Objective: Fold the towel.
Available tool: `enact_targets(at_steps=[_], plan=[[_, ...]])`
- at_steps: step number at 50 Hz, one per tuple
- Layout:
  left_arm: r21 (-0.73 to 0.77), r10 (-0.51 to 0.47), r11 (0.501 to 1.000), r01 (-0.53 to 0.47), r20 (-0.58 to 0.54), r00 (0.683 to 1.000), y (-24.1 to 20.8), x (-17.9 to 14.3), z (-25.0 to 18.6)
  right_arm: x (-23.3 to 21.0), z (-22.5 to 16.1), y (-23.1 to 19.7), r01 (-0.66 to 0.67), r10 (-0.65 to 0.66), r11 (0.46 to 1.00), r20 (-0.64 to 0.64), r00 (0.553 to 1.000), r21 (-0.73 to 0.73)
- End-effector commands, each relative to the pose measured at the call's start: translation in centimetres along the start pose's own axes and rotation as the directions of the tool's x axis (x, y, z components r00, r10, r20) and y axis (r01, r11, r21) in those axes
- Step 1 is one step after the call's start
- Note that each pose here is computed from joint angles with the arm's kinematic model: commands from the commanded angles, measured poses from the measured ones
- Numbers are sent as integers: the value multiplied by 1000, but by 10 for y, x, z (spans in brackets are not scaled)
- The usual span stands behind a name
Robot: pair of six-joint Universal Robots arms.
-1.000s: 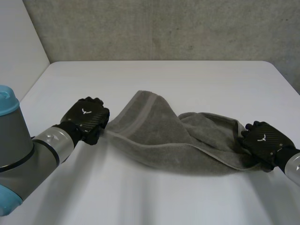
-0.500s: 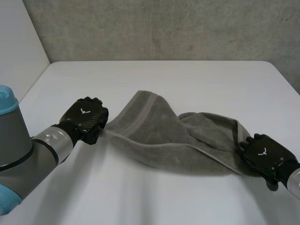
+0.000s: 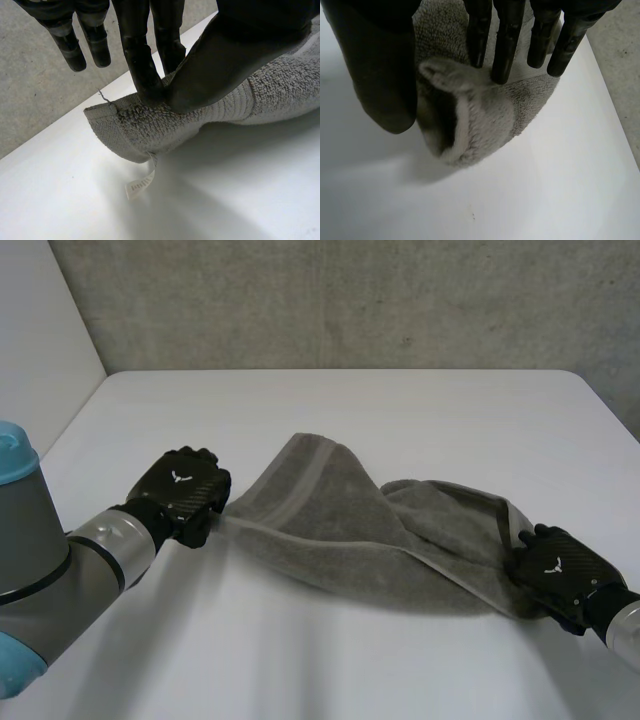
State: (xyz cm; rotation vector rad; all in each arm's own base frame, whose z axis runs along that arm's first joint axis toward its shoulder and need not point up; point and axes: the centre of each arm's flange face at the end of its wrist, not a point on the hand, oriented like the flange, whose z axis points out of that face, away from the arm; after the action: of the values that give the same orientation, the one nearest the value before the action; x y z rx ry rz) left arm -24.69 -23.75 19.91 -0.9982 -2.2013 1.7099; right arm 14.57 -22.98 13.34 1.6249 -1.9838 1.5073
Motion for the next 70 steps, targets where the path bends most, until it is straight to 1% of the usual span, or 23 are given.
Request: enact_targets(at_steps=[1, 6, 8, 9, 10, 11, 13, 14, 16, 18, 26, 30, 32, 35, 37, 41, 48, 57, 65, 67, 70], plan=[[0, 0, 1000, 0, 0, 1000, 0, 0, 0, -1, 9, 6, 5, -5, 1000, -8, 1000, 2], [2, -7, 1000, 7, 0, 1000, -1, 0, 0, 5, 14, 4, 6, -5, 1000, -14, 1000, 11], [3, -9, 1000, 9, 2, 1000, -1, -1, 0, 19, 16, 0, 3, -2, 1000, -47, 999, 20], [6, -11, 1000, 11, 3, 1000, -2, -1, 1, 19, 16, 0, 2, -1, 1000, -47, 999, 20], [9, -13, 1000, 13, 4, 1000, -3, -1, 1, 29, 15, -5, -20, 22, 999, -64, 998, 30], [9, -13, 1000, 13, 4, 1000, -3, -1, 1, 29, 15, -5, -21, 23, 999, -64, 998, 30], [10, -19, 1000, 19, 3, 1000, -3, -1, 0, 51, 5, -28, -80, 88, 993, -92, 992, 87], [10, -19, 1000, 19, 3, 1000, -3, -1, 0, 51, 5, -28, -81, 89, 993, -93, 992, 87], [11, -21, 1000, 21, 2, 1000, -4, -1, 0, 68, -3, -44, -142, 157, 980, -107, 982, 136], [16, -29, 999, 29, 5, 1000, -5, -1, -1, 73, -4, -50, -161, 179, 974, -109, 978, 158], [21, -43, 999, 43, 5, 999, -7, -1, -2, 82, -2, -61, -157, 179, 972, -120, 976, 177], [19, -44, 999, 44, 6, 999, -6, -1, -2, 84, 4, -56, -176, 194, 973, -115, 974, 151], [13, -46, 999, 46, 4, 999, -5, -1, -2, 81, 8, -50, -196, 207, 976, -114, 972, 100], [10, -47, 999, 47, 4, 999, -4, -1, -2, 80, 9, -47, -199, 207, 977, -119, 971, 78], [6, -49, 999, 49, 8, 999, -3, -2, -2, 73, 13, -41, -214, 219, 975, -100, 971, 61], [8, -50, 999, 49, 10, 999, -3, -3, -2, 68, 18, -35, -220, 224, 974, -85, 971, 59], [4, -52, 999, 52, 11, 999, -1, -5, 0, 64, 28, -25, -199, 207, 977, -116, 972, 78], [0, -53, 999, 53, 12, 999, 0, -5, 0, 56, 27, -23, -211, 217, 975, -96, 971, 72], [0, -53, 999, 53, 12, 999, 0, -5, 0, 50, 27, -21, -233, 236, 971, -68, 969, 58], [-6, -55, 998, 55, 10, 998, 1, -4, 0, 43, 28, -19, -247, 249, 968, -32, 968, 52], [-4, -53, 999, 53, 4, 999, -1, -4, -1, 46, 26, -23, -244, 245, 967, -17, 969, 67]])
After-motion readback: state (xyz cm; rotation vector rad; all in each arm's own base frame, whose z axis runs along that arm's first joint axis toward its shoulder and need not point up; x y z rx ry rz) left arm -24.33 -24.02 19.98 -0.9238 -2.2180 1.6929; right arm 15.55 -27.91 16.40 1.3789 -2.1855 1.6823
